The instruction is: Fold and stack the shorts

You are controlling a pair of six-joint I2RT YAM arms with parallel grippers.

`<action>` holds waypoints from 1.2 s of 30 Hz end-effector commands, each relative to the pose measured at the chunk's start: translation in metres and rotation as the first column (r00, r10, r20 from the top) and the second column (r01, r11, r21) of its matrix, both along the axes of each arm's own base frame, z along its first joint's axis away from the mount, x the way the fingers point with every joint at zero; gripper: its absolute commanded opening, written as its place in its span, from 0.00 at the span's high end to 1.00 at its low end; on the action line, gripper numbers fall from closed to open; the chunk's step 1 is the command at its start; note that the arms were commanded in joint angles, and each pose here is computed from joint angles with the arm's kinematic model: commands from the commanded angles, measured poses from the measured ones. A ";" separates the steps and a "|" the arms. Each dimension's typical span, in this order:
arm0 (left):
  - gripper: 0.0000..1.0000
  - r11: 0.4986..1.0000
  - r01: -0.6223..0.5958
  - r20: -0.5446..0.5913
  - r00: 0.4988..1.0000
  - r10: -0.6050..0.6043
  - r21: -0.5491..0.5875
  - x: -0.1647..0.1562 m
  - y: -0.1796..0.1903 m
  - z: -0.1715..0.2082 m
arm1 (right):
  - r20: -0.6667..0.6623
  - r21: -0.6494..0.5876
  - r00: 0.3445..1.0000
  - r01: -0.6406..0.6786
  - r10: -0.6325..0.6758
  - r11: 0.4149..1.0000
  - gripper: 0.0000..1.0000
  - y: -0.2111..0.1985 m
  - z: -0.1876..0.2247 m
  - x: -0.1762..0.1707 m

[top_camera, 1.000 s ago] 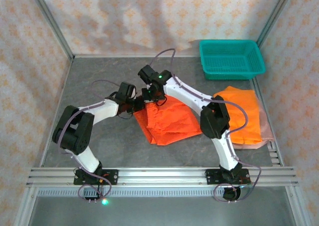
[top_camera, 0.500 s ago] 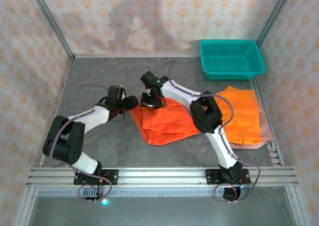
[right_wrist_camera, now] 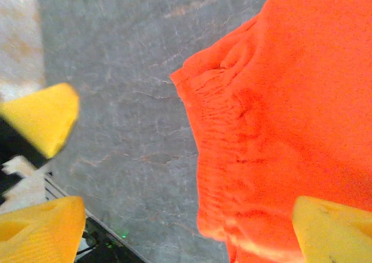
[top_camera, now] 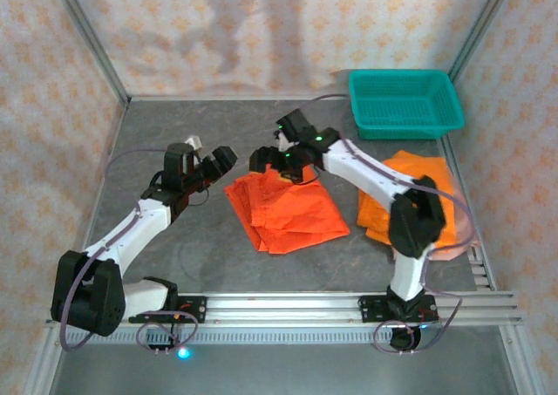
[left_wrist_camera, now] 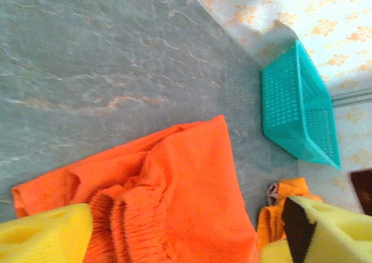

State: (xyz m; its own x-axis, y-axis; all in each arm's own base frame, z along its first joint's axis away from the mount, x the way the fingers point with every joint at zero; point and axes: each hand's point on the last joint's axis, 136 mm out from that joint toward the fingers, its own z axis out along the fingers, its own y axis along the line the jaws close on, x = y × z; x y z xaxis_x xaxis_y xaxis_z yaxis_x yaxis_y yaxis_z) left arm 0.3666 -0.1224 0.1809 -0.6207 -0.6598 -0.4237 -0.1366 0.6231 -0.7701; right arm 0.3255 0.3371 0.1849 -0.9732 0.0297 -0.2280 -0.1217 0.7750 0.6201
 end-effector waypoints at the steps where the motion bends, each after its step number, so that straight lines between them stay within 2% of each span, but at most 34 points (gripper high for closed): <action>1: 0.09 0.989 0.061 0.018 0.998 -0.059 -0.137 -0.001 -0.038 0.023 | -0.027 -0.013 0.995 0.096 -0.096 0.995 0.07 -0.033 -0.017 -0.005; 6: 0.04 0.949 0.119 0.029 0.993 -0.116 -0.291 0.001 -0.090 0.035 | -0.127 0.026 0.980 0.159 -0.154 0.987 0.06 -0.052 -0.046 -0.013; 10: 0.03 0.923 0.133 -0.015 0.989 -0.148 -0.361 -0.003 -0.120 0.022 | -0.194 0.021 0.965 0.186 -0.178 0.982 0.06 -0.056 -0.073 -0.021; 16: 0.03 0.943 0.077 -0.201 0.968 -0.148 -0.323 -0.029 -0.126 -0.053 | -0.325 -0.041 0.923 0.203 -0.206 0.978 0.06 -0.070 -0.128 -0.049; 18: 0.03 0.945 0.052 -0.255 0.957 -0.139 -0.323 -0.040 -0.122 -0.080 | -0.359 -0.044 0.909 0.209 -0.211 0.977 0.06 -0.073 -0.139 -0.060; 21: 0.03 0.965 0.033 -0.325 0.938 -0.121 -0.262 -0.055 -0.111 -0.115 | -0.364 -0.050 0.905 0.215 -0.218 0.975 0.06 -0.080 -0.144 -0.070; 25: 0.03 0.982 0.043 -0.391 0.913 -0.112 -0.182 -0.070 -0.099 -0.146 | -0.333 -0.058 0.920 0.201 -0.209 0.978 0.06 -0.088 -0.133 -0.077; 28: 0.03 0.984 0.063 -0.406 0.905 -0.126 -0.164 -0.072 -0.098 -0.153 | -0.274 -0.077 0.944 0.170 -0.185 0.982 0.05 -0.094 -0.117 -0.076; 32: 0.03 0.985 0.148 -0.384 0.908 -0.169 -0.082 -0.071 -0.096 -0.139 | -0.081 -0.205 0.990 0.094 -0.113 0.974 0.04 -0.115 -0.081 -0.059; 34: 0.03 0.982 0.191 -0.389 0.903 -0.182 -0.016 -0.072 -0.092 -0.134 | 0.001 -0.288 0.998 0.055 -0.057 0.956 0.04 -0.126 -0.068 -0.048; 36: 0.04 0.975 0.220 -0.386 0.900 -0.203 0.000 -0.073 -0.092 -0.129 | 0.040 -0.367 0.999 0.020 -0.006 0.930 0.03 -0.136 -0.063 -0.034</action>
